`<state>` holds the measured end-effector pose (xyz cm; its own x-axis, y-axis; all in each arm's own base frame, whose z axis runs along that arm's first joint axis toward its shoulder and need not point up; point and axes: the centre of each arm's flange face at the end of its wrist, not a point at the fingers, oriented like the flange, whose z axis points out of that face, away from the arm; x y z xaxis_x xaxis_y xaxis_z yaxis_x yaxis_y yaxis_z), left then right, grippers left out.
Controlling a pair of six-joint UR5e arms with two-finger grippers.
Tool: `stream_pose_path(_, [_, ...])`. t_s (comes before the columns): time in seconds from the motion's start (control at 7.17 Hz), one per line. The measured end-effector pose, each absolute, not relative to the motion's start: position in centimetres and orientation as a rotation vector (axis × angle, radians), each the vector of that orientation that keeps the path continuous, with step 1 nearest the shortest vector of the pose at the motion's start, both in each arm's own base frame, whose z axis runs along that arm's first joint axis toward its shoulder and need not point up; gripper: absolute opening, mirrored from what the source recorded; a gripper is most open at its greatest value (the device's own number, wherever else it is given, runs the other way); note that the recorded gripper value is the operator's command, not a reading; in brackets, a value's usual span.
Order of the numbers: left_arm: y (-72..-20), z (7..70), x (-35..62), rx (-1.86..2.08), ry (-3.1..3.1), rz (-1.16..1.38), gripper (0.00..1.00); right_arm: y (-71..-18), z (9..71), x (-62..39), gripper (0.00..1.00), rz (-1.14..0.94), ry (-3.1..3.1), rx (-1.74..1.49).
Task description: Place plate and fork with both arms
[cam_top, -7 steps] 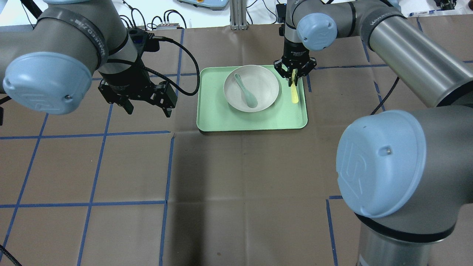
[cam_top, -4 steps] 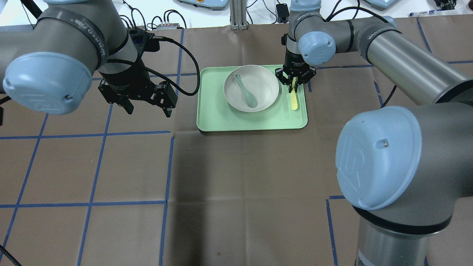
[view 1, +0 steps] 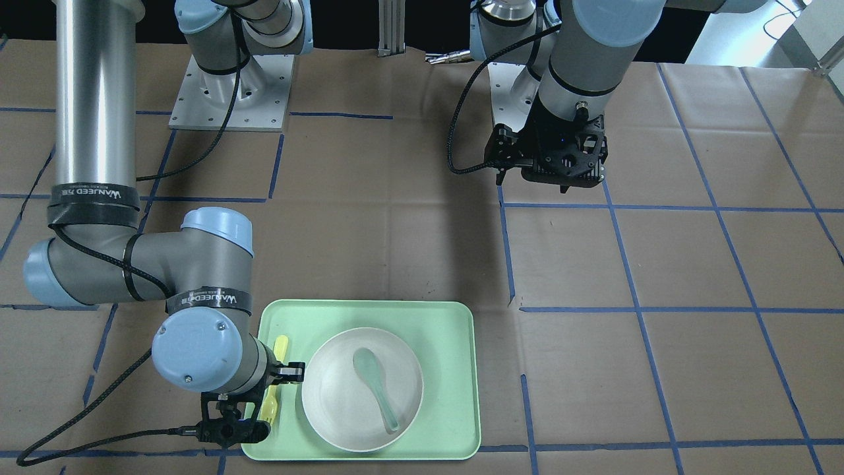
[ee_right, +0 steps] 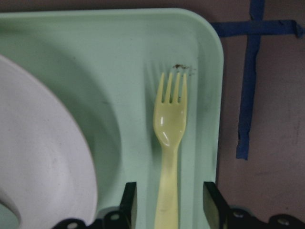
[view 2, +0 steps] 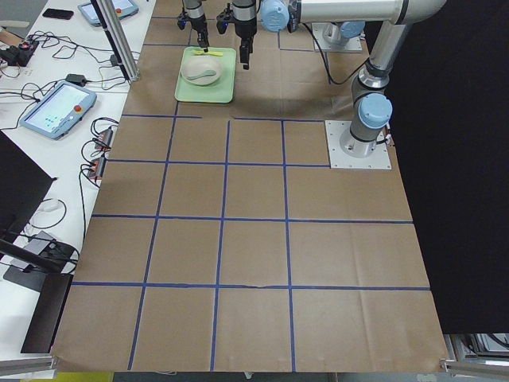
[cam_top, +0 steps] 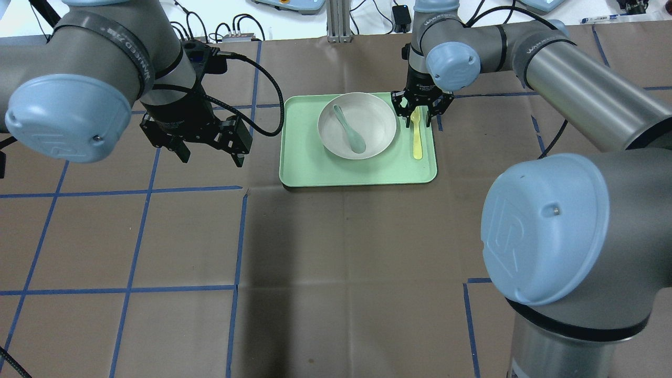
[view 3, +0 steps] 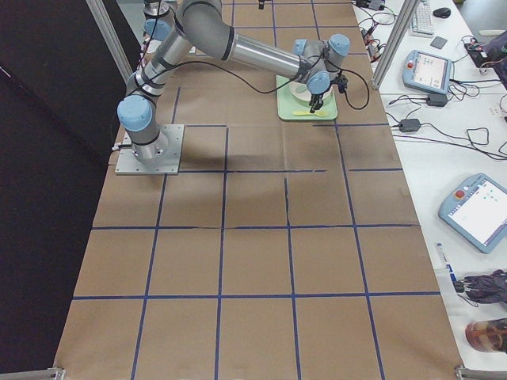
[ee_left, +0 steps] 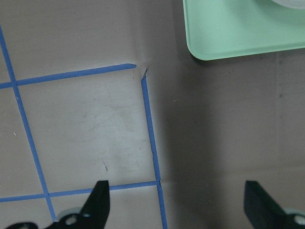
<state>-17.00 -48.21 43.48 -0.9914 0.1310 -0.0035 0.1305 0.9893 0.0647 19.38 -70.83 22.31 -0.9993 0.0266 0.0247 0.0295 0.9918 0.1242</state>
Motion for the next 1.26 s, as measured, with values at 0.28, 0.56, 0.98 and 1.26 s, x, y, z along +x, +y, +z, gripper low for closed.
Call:
stream_pose_path(0.28, [-48.6, 42.8, -17.1, 0.207, 3.123, 0.123, 1.0, -69.0, 27.8, 18.8, 1.0, -0.198, -3.112, -0.013])
stream_pose_path(0.56, [-48.7, 42.6, -17.1, 0.209, 3.123, 0.13, 1.0, -66.1, 34.2, 17.0, 1.0, -0.218, -3.109, 0.093])
stream_pose_path(0.98, [-48.7, 42.5, -17.1, 0.21, 3.123, 0.132, 1.0, -58.1, 40.7, 13.1, 1.0, -0.198, -3.118, 0.138])
stream_pose_path(1.26, [-48.7, 42.5, -17.1, 0.209, 3.123, 0.132, 1.0, -52.5, 43.4, 12.2, 1.0, -0.135, -3.127, 0.118])
